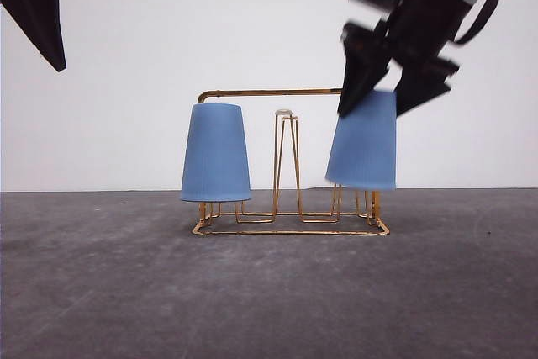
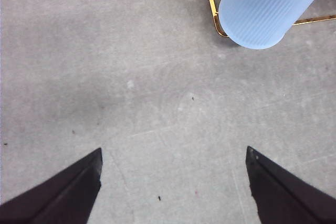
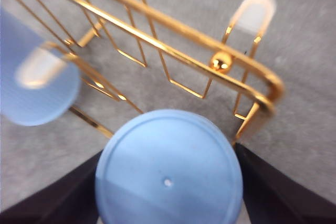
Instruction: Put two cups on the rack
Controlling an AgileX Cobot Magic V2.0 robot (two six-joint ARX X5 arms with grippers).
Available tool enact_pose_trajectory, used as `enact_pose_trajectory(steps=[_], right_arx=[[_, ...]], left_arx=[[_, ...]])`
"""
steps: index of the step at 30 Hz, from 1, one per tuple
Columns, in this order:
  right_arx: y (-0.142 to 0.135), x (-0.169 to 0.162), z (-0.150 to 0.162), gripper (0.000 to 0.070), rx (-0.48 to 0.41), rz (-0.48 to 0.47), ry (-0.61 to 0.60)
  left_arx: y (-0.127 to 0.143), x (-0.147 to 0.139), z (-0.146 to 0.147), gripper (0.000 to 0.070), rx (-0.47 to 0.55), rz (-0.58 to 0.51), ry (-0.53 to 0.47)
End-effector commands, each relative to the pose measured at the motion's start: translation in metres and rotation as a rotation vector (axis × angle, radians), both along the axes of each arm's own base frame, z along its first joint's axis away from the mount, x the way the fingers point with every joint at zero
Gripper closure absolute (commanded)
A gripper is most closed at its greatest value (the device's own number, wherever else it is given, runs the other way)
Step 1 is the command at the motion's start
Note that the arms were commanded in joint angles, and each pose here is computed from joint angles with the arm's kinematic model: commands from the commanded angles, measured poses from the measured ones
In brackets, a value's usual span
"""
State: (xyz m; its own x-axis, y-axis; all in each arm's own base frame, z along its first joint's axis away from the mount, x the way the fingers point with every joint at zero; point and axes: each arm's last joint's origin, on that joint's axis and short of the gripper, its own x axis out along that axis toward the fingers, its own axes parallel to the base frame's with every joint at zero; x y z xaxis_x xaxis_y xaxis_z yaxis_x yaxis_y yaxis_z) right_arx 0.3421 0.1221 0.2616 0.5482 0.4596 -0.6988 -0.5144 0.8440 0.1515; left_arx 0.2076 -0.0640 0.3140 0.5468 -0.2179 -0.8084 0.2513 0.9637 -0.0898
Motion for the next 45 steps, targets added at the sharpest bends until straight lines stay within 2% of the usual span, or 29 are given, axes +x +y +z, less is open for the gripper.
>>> enact_pose_trajectory(steps=[1,4,6,16,22,27,36,40,45], right_arx=[[0.005,0.005,-0.001,0.0244,0.009,0.011,-0.019],[0.008,0.008,-0.003,0.0075,0.028,0.025,-0.03],[0.01,0.009,-0.002,0.0007,0.038,0.027,-0.043],[0.007,-0.003,0.021,0.0003,0.069,0.004,-0.088],[-0.016,-0.033,0.049,0.0004,0.012,-0.072,-0.078],[-0.039,-0.071,0.06,0.0024,0.007,-0.128,-0.129],[-0.065,-0.145,0.043,0.0037,-0.026,-0.276,-0.175],[-0.072,-0.162,0.031,0.0036,-0.03,-0.341,-0.167],[-0.075,-0.168,0.031,0.0037,-0.029,-0.393,-0.158]], left_arx=[[-0.001,0.002,0.002,0.0185,-0.007,0.0,-0.01],[-0.001,0.002,0.002,0.0185,-0.007,0.0,-0.012],[-0.001,0.002,0.003,0.0185,-0.008,0.0,-0.015],[-0.001,0.005,0.005,0.0185,-0.015,0.0,-0.05],[0.012,0.01,0.006,0.0186,0.003,0.034,-0.074],[0.031,0.012,0.007,0.0186,0.003,0.09,-0.082],[0.041,0.011,0.009,0.0185,-0.041,0.099,-0.081],[0.041,0.01,0.009,0.0185,-0.04,0.099,-0.076],[0.041,0.01,0.009,0.0185,-0.04,0.099,-0.075]])
